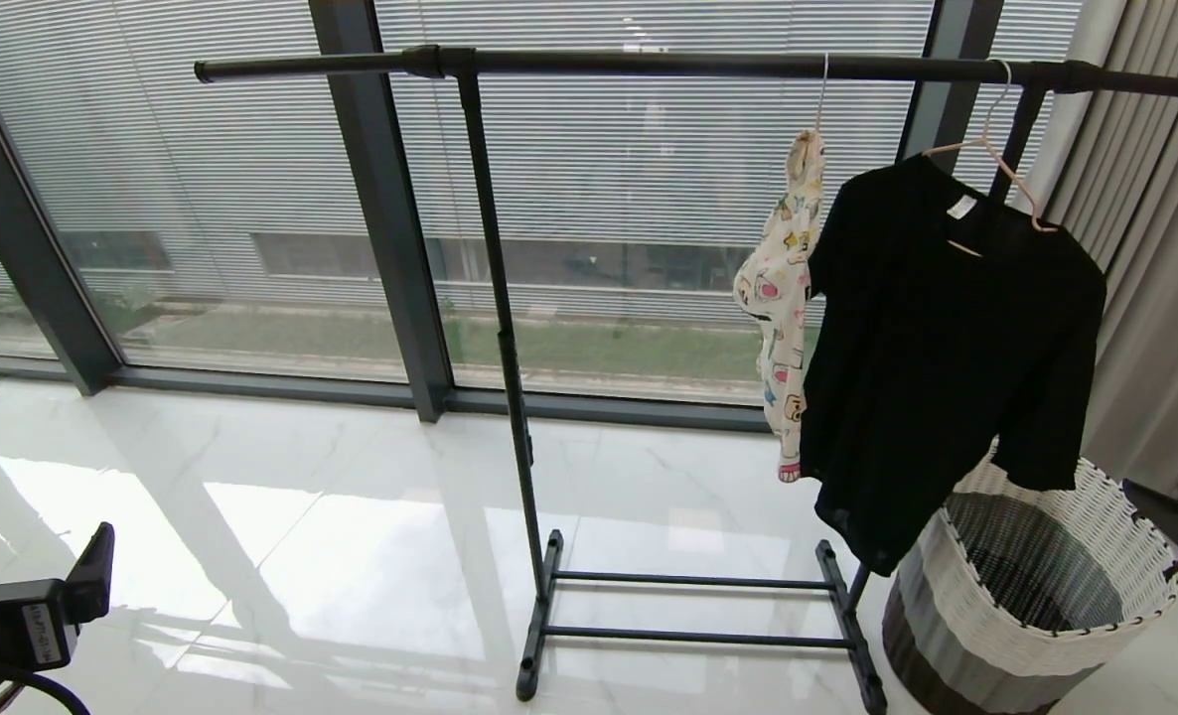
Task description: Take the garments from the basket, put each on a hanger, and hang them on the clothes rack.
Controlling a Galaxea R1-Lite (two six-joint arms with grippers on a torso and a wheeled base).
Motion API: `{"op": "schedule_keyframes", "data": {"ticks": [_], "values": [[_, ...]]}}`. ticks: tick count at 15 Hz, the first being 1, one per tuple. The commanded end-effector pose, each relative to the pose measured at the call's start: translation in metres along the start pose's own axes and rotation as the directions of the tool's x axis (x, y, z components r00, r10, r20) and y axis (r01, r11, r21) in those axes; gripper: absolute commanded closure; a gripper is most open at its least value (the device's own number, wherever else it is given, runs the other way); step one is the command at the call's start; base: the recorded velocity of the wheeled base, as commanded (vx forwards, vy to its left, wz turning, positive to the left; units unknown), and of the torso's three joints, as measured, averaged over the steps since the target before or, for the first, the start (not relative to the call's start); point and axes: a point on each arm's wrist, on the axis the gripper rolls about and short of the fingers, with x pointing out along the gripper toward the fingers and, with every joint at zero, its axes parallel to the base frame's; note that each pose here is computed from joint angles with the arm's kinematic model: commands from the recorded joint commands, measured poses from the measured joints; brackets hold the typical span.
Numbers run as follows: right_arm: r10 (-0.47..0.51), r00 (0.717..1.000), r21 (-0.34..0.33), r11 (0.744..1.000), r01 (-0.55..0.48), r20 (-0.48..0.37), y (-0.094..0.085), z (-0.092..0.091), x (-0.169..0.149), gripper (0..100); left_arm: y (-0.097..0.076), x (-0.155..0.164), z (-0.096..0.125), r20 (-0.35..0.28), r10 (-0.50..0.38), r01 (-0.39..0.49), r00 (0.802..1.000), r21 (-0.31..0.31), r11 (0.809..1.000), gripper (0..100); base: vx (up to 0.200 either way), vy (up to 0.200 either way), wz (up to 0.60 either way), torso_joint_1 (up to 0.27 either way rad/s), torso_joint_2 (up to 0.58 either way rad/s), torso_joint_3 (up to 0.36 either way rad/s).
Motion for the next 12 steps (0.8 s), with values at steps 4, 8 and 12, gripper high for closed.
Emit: {"op": "schedule_keyframes", "data": {"ticks": [4,8,12], "values": [[-0.077,0.996,0.031,0.996,0.079,-0.052,-0.008,-0.01,0.001,0,0.002,-0.006,-0.01,-0.013,0.005,-0.005,1.0,0.001,1.0,0,0.0,0.0,0.0,-0.172,0.47,0.287],[-0.251,0.966,0.226,0.939,0.258,-0.057,-0.015,-0.037,-0.021,0,0.02,-0.03,-0.023,-0.006,0.121,-0.121,0.993,-0.077,0.99,0,0.0,0.0,0.0,-0.051,0.15,0.095],[-0.29,0.957,0.27,0.922,0.276,0.013,0.006,-0.069,-0.06,0,0.036,-0.07,-0.049,-0.018,0.238,-0.238,0.971,-0.096,0.966,0,0.0,0.0,0.0,0.0,0.0,0.0]]}}
